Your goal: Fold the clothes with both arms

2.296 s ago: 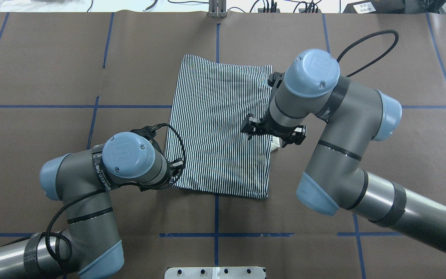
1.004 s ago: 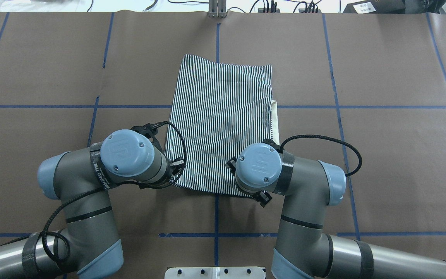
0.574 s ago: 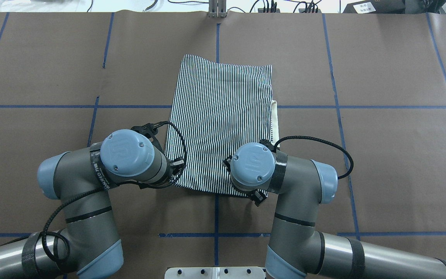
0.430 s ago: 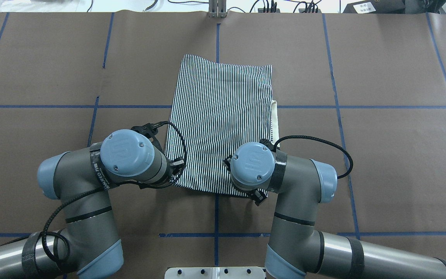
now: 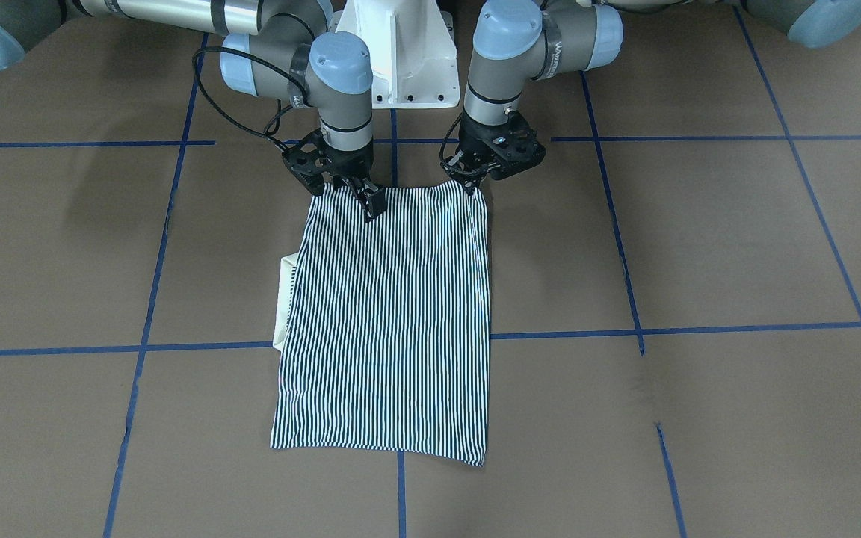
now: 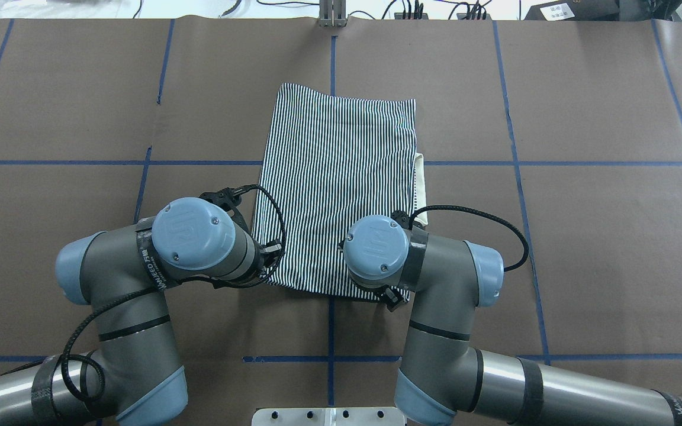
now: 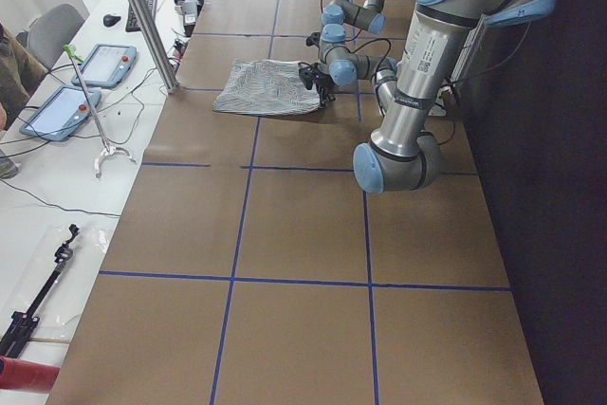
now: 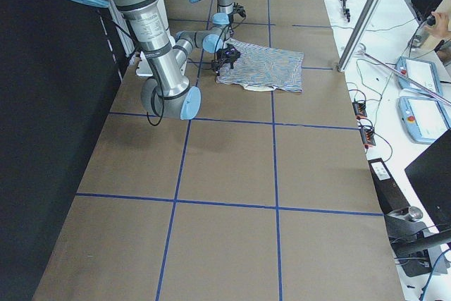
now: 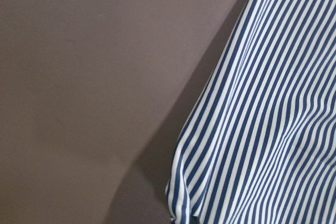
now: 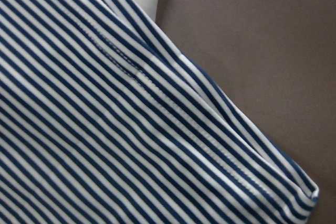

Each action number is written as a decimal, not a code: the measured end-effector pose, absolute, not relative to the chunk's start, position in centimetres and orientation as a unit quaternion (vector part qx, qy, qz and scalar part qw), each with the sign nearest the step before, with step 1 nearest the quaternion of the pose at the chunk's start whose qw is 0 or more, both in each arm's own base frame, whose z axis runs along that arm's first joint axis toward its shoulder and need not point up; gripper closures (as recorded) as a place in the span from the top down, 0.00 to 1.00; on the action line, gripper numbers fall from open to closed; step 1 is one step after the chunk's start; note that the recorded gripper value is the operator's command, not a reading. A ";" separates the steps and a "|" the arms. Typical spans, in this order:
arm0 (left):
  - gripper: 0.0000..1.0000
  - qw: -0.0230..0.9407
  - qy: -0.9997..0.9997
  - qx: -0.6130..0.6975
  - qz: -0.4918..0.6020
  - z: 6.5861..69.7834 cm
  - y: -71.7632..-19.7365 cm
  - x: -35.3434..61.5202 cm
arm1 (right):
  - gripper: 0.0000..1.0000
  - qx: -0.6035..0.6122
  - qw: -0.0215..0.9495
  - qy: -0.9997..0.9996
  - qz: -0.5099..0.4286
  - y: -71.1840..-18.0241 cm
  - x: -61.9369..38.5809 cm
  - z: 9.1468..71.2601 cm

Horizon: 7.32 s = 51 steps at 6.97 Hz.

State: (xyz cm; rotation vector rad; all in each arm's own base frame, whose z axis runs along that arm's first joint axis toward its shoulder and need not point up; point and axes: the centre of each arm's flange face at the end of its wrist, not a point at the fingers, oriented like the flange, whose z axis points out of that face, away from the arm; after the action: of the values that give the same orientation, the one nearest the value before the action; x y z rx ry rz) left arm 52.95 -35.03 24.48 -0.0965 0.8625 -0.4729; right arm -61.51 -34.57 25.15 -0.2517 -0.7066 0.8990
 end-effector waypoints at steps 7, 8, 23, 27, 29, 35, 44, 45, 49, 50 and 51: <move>0.00 0.880 0.414 -0.046 -0.227 24.4 -34.9 52.7 | 0.00 -0.117 0.830 -0.330 0.434 -35.8 -61.6 24.2; 0.00 0.880 0.414 -0.046 -0.227 24.4 -34.9 52.7 | 0.00 -0.117 0.829 -0.331 0.435 -35.9 -61.4 24.1; 0.00 0.894 0.391 -0.092 -0.198 21.9 -29.3 50.5 | 0.00 -0.092 0.852 -0.397 0.328 -29.9 -55.9 22.4; 0.00 0.880 0.417 -0.080 -0.213 22.6 -32.4 51.5 | 0.00 -0.074 0.838 -0.427 0.330 -33.4 -56.4 23.2; 0.00 0.876 0.423 -0.075 -0.221 22.5 -33.8 51.2 | 0.00 -0.068 0.832 -0.433 0.341 -35.3 -56.0 23.4; 1.00 0.874 0.410 0.035 -0.259 27.4 -55.5 48.9 | 1.00 0.007 0.794 -0.454 0.403 -57.7 -58.3 21.6; 1.00 0.885 0.430 0.136 -0.116 31.8 -62.1 26.5 | 1.00 0.070 0.902 -0.389 0.174 -66.5 -40.6 24.1; 1.00 0.895 0.405 0.167 -0.081 34.4 -62.6 21.2 | 1.00 0.071 0.911 -0.388 0.122 -67.2 -32.4 29.6; 1.00 0.918 0.333 0.209 0.054 46.7 -59.7 2.3 | 1.00 0.062 0.917 -0.392 -0.017 -59.0 -4.3 53.7; 1.00 0.919 0.319 0.214 0.092 50.0 -57.7 -1.1 | 1.00 0.058 0.914 -0.399 -0.034 -56.1 -0.2 56.9; 1.00 0.918 0.317 0.211 0.110 52.5 -55.9 -3.6 | 1.00 0.050 0.914 -0.399 -0.049 -53.7 1.9 58.8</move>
State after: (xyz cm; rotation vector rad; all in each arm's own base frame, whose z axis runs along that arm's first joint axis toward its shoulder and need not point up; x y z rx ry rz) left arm -3.61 -55.91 52.49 0.4341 0.6524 0.2261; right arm 1.91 -53.70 58.84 0.1032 -0.8224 -0.1019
